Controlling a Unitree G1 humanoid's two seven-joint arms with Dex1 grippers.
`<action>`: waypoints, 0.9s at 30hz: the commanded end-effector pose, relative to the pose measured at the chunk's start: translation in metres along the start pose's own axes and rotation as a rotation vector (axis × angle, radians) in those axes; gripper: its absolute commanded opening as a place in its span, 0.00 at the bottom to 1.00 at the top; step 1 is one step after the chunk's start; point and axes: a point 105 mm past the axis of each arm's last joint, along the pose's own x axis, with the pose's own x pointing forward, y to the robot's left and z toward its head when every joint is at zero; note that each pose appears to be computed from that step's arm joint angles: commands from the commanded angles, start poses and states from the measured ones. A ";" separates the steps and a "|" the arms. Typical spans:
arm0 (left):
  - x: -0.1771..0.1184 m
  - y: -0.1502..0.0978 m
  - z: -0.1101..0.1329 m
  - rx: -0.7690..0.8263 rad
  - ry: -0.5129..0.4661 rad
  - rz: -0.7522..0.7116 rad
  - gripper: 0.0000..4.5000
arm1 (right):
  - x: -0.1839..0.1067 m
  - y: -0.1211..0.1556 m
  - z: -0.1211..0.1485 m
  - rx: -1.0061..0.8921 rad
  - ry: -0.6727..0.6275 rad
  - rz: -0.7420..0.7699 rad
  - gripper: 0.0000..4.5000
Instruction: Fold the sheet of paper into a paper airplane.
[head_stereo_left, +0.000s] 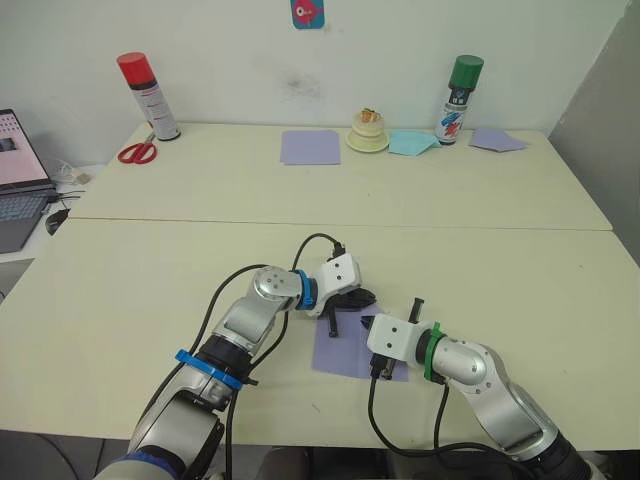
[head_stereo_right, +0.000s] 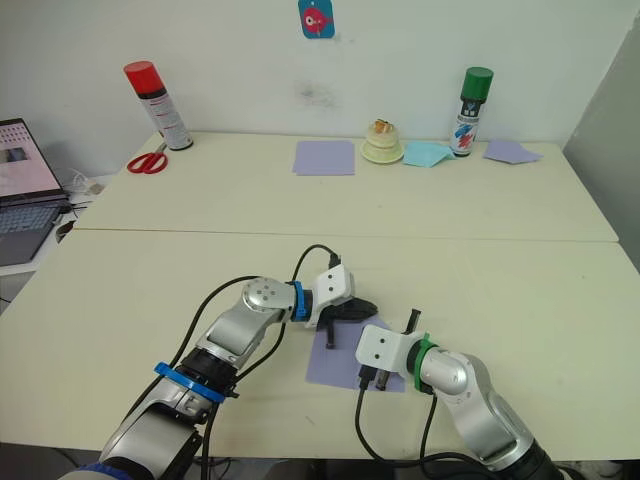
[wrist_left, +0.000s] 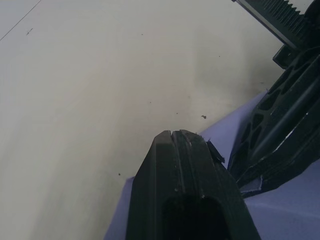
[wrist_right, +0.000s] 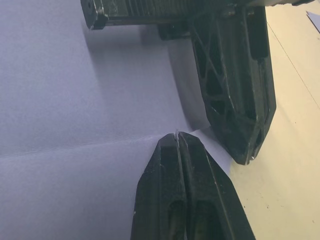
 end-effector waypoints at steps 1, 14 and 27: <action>0.005 -0.003 -0.003 0.020 0.021 -0.012 0.00 | 0.002 0.018 -0.024 0.033 0.094 0.071 0.01; 0.007 -0.013 -0.029 -0.033 0.121 -0.061 0.00 | 0.000 0.020 -0.022 0.034 0.088 0.080 0.01; 0.009 -0.022 -0.036 -0.066 0.138 -0.075 0.00 | -0.015 0.009 -0.013 0.045 0.045 0.037 0.39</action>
